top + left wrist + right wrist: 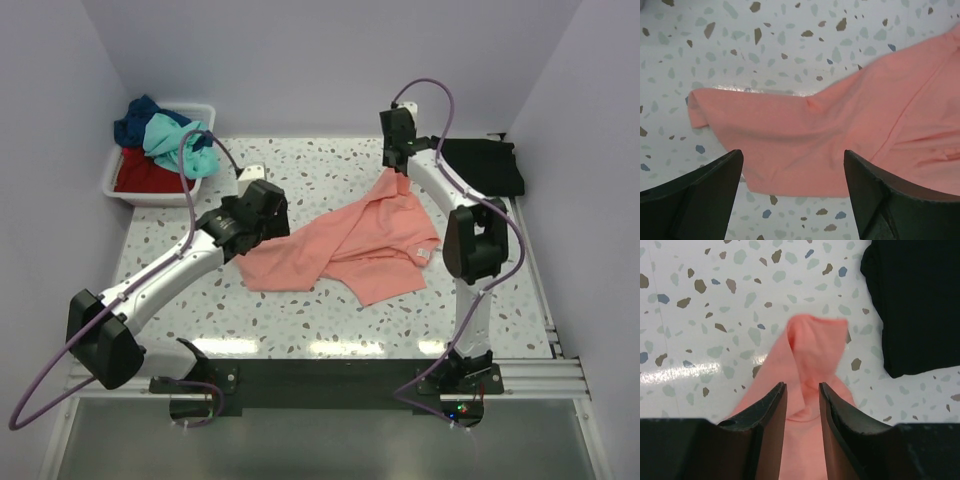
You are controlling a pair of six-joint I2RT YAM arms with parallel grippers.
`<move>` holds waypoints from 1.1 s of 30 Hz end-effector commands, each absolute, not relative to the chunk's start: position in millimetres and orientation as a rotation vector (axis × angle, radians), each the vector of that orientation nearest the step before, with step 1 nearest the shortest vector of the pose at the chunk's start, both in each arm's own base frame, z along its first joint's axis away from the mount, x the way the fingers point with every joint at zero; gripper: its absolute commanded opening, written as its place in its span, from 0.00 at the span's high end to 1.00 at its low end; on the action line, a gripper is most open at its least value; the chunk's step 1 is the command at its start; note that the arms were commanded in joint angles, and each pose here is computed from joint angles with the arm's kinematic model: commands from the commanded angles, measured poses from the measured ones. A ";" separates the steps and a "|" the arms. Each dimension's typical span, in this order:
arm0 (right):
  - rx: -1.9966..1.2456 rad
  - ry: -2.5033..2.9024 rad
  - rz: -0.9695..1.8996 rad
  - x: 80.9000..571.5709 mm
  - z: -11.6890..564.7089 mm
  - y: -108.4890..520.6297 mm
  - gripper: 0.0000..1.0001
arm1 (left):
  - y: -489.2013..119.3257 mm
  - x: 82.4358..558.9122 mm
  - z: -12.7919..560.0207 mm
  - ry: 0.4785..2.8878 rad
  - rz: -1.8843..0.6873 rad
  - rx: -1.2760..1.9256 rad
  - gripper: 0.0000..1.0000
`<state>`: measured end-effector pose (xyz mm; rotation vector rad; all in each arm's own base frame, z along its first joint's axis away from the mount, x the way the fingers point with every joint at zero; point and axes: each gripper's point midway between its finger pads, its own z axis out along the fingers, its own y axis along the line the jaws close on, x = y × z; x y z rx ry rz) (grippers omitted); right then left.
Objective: Fold and stack the t-shirts
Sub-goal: Flatten the tshirt out
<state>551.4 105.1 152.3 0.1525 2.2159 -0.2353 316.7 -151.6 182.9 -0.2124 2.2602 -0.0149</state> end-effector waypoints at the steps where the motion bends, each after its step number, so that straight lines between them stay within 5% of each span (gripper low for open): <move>1: 0.196 2.148 -0.168 529.2 206.9 101.3 0.63 | -182.4 292.5 165.8 2.381 -0.130 0.011 0.14; 25: -0.014 2.610 0.176 360.7 83.5 190.4 0.66 | -245.9 244.4 104.1 2.580 -0.161 0.543 0.25; 33: -0.050 2.663 0.296 344.4 73.3 205.5 0.66 | -249.2 253.4 81.4 2.627 -0.067 0.543 0.45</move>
